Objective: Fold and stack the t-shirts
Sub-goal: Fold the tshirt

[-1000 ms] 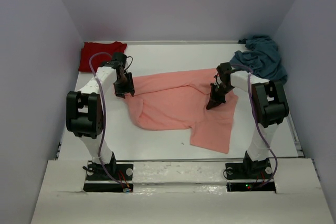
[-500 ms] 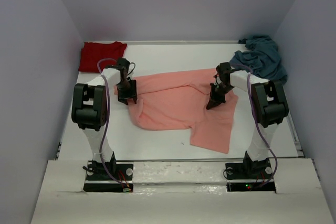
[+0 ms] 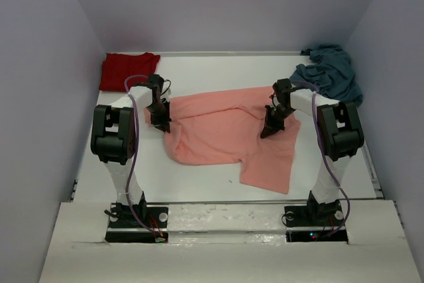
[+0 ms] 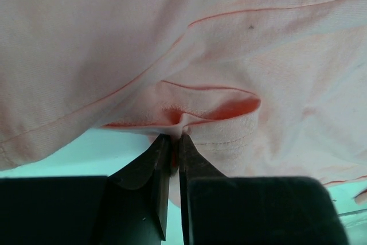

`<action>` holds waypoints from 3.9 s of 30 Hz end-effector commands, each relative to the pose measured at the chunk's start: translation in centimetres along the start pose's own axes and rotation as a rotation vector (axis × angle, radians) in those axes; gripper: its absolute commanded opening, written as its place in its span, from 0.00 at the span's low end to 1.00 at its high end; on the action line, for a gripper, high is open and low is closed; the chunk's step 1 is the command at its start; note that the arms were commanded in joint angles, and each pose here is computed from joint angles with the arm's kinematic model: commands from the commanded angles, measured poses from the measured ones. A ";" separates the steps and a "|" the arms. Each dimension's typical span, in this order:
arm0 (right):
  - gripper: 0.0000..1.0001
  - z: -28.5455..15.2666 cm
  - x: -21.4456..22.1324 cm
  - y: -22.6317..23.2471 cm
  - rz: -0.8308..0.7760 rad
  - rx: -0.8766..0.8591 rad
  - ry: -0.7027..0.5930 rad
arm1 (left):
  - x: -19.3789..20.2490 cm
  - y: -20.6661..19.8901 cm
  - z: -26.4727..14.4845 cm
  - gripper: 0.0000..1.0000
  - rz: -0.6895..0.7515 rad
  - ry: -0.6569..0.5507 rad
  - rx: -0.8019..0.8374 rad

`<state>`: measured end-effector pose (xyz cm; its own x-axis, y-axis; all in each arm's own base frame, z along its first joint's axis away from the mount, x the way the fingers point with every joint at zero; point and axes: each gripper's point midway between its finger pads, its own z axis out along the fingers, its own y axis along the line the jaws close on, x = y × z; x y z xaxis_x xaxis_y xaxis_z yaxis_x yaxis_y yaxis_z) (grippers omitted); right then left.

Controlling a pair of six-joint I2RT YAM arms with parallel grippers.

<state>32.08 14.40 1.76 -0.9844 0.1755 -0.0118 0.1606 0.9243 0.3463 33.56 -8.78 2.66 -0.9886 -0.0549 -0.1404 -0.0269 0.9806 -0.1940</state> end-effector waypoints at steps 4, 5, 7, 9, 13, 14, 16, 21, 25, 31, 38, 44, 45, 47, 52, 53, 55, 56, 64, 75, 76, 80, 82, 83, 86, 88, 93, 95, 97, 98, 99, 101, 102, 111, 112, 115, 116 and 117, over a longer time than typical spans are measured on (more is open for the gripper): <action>0.00 0.8 -0.8 -0.9 -0.012 0.061 -0.016 | 0.3 0.8 -2.7 0.14 -0.014 0.001 -0.069; 0.00 0.9 -0.7 -1.0 -0.012 0.066 -0.012 | 0.3 1.3 -3.1 0.14 -0.027 -0.008 -0.098; 0.00 1.0 -0.7 -1.3 -0.007 0.080 -0.007 | 0.7 1.8 -3.6 0.14 -0.059 -0.015 -0.127; 0.00 1.2 -0.8 -1.5 -0.007 0.095 -0.007 | 1.1 2.1 -4.2 0.14 -0.091 -0.021 -0.127; 0.00 1.4 -1.0 -1.8 -0.009 0.113 -0.004 | 2.4 2.4 -4.8 0.14 -0.159 -0.009 -0.092; 0.00 1.4 -1.1 -1.8 -0.009 0.116 -0.002 | 2.6 2.2 -5.3 0.14 -0.167 -0.016 -0.078; 0.00 1.5 -1.2 -1.9 -0.009 0.122 -0.001 | 3.5 2.4 -5.4 0.19 -0.186 0.001 -0.079; 0.00 1.7 -1.7 -1.8 -0.012 0.125 0.001 | 5.1 2.5 -6.1 0.24 -0.198 0.010 -0.073; 0.00 1.7 -1.9 -1.8 -0.012 0.128 0.000 | 6.4 1.9 -6.0 0.26 -0.228 0.038 -0.042; 0.00 1.8 -1.8 -1.9 -0.011 0.134 0.006 | 8.1 0.7 -6.3 0.33 -0.297 0.040 0.028; 0.00 1.8 -1.8 -1.9 -0.013 0.135 0.012 | 10.7 0.9 -6.9 0.38 -0.295 0.076 0.020; 0.00 1.7 -1.8 -1.8 -0.014 0.131 0.007 | 12.1 1.7 -7.4 0.38 -0.308 0.060 -0.014; 0.00 1.7 -1.8 -1.8 -0.014 0.130 0.009 | 11.8 1.7 -7.6 0.37 -0.311 0.042 -0.010; 0.00 1.8 -1.8 -1.8 -0.015 0.129 0.011 | 10.4 1.5 -8.0 0.38 -0.320 -0.019 0.004; 0.00 1.7 -1.8 -1.7 -0.016 0.125 0.008 | 6.5 1.3 -9.7 0.43 -0.293 -0.172 0.009; 0.00 1.7 -1.7 -1.8 -0.016 0.125 0.009 | 5.3 1.4 -10.4 0.43 -0.277 -0.217 0.004; 0.00 1.7 -1.6 -1.8 -0.016 0.125 0.013 | 4.3 1.5 -10.9 0.43 -0.229 -0.252 -0.003; 0.00 1.7 -1.5 -1.8 -0.016 0.123 0.017 | 3.4 1.6 -11.3 0.44 -0.214 -0.277 -0.010; 0.00 1.6 -1.6 -1.7 -0.019 0.118 0.013 | 1.4 2.7 -9.3 0.57 -0.135 -0.265 -0.062; 0.00 1.6 -1.5 -1.7 -0.018 0.117 0.015 | 3.5 2.4 -5.4 0.58 -0.114 -0.135 -0.011; 0.00 1.7 -1.5 -1.7 -0.018 0.118 0.016 | 3.8 2.4 -5.1 0.58 -0.115 -0.125 -0.010; 0.00 1.7 -1.4 -1.7 -0.017 0.118 0.017 | 4.2 2.1 -4.4 0.58 -0.111 -0.107 0.016; 0.00 1.7 -1.4 -1.7 -0.017 0.118 0.017 | 4.3 2.0 -4.1 0.58 -0.109 -0.100 0.030; 0.00 1.7 -1.5 -1.8 -0.020 0.118 0.017 | 4.5 1.8 -3.9 0.58 -0.104 -0.089 0.043; 0.00 1.7 -1.4 -1.7 -0.019 0.119 0.017 | 4.7 1.6 -3.4 0.58 -0.100 -0.072 0.055; 0.00 1.7 -1.4 -1.7 -0.019 0.118 0.017 | 4.6 1.7 -3.3 0.58 -0.099 -0.071 0.054; 0.00 1.6 -1.4 -1.8 -0.020 0.120 0.017 | 4.1 2.2 -3.2 0.57 -0.095 -0.087 0.025; 0.00 1.7 -1.4 -1.8 -0.020 0.118 0.017 | 3.9 2.2 -3.3 0.57 -0.094 -0.093 0.019; 0.00 1.6 -1.3 -1.8 -0.023 0.118 0.018 | 3.6 2.4 -3.5 0.57 -0.094 -0.102 0.009; 0.00 1.6 -1.3 -1.8 -0.022 0.118 0.018 | 3.3 2.4 -3.6 0.57 -0.091 -0.112 0.008; 0.00 1.6 -1.3 -1.8 -0.022 0.119 0.019 | 3.2 2.3 -3.7 0.57 -0.090 -0.115 0.009; 0.00 1.6 -1.3 -1.8 -0.022 0.119 0.019 | 3.0 2.4 -3.8 0.57 -0.087 -0.118 0.006; 0.00 1.7 -1.2 -1.8 -0.023 0.120 0.020 | 2.9 2.3 -3.8 0.57 -0.085 -0.120 0.006; 0.00 1.7 -1.2 -1.8 -0.022 0.120 0.022 | 2.4 2.5 -3.6 0.57 -0.080 -0.125 -0.002; 0.00 1.7 -1.2 -1.8 -0.022 0.120 0.022 | 2.4 2.5 -3.5 0.57 -0.076 -0.124 -0.002; 0.00 1.6 -1.2 -1.8 -0.021 0.118 0.021 | 2.4 2.5 -3.2 0.57 -0.072 -0.119 0.000; 0.00 1.6 -1.2 -1.8 -0.021 0.118 0.021 | 2.3 2.5 -3.1 0.57 -0.071 -0.119 0.003; 0.00 1.6 -1.2 -1.8 -0.021 0.118 0.021 | 2.3 2.5 -3.0 0.57 -0.070 -0.115 0.004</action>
<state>32.35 14.26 1.59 -0.9835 0.1734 0.0511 0.1807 0.9337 0.3092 29.32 -6.06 3.93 -0.9676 -0.1614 -0.1941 -0.1201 0.9706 -0.2085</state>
